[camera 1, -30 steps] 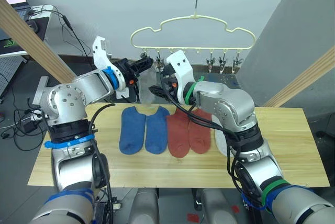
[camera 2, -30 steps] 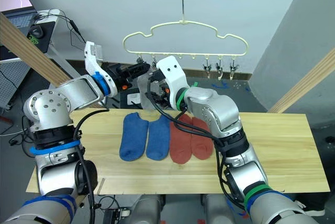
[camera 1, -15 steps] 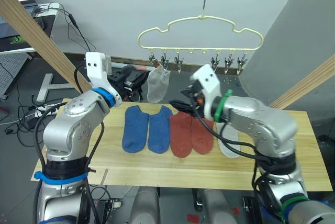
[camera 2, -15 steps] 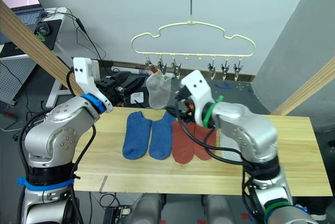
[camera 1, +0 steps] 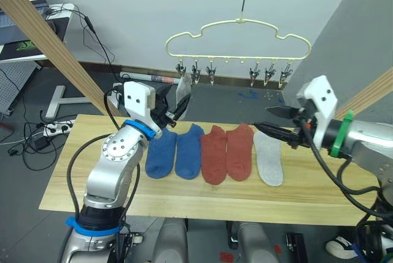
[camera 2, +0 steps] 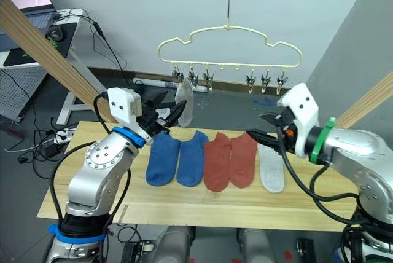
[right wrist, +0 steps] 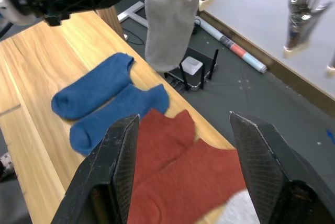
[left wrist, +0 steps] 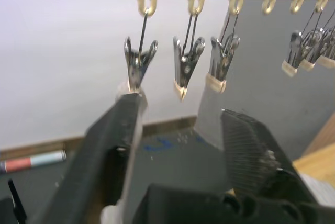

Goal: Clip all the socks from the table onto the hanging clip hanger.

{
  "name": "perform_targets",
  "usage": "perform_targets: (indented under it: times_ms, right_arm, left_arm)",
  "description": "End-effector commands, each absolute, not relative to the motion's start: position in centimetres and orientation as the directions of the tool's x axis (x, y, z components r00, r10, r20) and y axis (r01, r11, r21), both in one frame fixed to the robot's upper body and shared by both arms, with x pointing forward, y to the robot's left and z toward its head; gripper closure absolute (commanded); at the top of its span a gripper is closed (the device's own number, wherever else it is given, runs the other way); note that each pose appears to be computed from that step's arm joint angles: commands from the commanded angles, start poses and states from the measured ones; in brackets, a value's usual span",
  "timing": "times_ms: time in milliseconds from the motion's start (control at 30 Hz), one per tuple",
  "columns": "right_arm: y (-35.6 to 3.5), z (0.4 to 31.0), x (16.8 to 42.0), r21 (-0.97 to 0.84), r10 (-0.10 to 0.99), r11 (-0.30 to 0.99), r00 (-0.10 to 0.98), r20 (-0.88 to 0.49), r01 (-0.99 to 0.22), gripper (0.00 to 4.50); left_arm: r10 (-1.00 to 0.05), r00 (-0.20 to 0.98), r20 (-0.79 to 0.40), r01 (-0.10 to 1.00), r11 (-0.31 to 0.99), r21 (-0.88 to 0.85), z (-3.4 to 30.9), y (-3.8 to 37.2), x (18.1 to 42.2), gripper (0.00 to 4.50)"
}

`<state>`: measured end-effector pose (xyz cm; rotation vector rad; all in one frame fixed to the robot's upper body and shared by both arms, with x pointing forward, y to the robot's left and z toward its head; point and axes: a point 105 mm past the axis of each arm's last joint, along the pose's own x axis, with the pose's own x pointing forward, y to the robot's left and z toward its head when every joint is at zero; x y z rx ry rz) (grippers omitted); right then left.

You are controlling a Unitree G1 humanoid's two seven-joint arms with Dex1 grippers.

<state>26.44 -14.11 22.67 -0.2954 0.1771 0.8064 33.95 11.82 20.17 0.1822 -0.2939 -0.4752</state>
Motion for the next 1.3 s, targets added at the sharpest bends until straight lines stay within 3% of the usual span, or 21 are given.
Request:
perform_targets:
  times_ms: [33,300,667,1300]
  right_arm:
    - [-14.3,24.2,25.6,-0.253,0.695,0.632,0.68,-0.232,-0.732,1.65]
    - [-14.7,25.9,25.0,-0.291,0.705,0.609,0.671,-0.227,-0.738,1.65]
    - [-13.8,27.7,24.0,-0.299,0.742,0.592,0.651,-0.159,-0.748,1.65]
    - [-13.5,27.7,23.6,-0.265,0.726,0.631,0.675,-0.128,-0.729,1.65]
  left_arm:
    - [-0.453,0.842,0.292,0.393,0.887,0.243,20.8,11.0,33.9,3.06]
    - [-0.357,0.875,0.326,0.312,0.932,0.184,21.1,10.9,35.1,3.06]
    - [-0.36,0.875,0.324,0.329,0.933,0.149,21.3,9.1,36.3,3.06]
    - [-0.27,0.884,0.382,0.259,0.963,0.079,23.6,8.5,39.0,3.06]
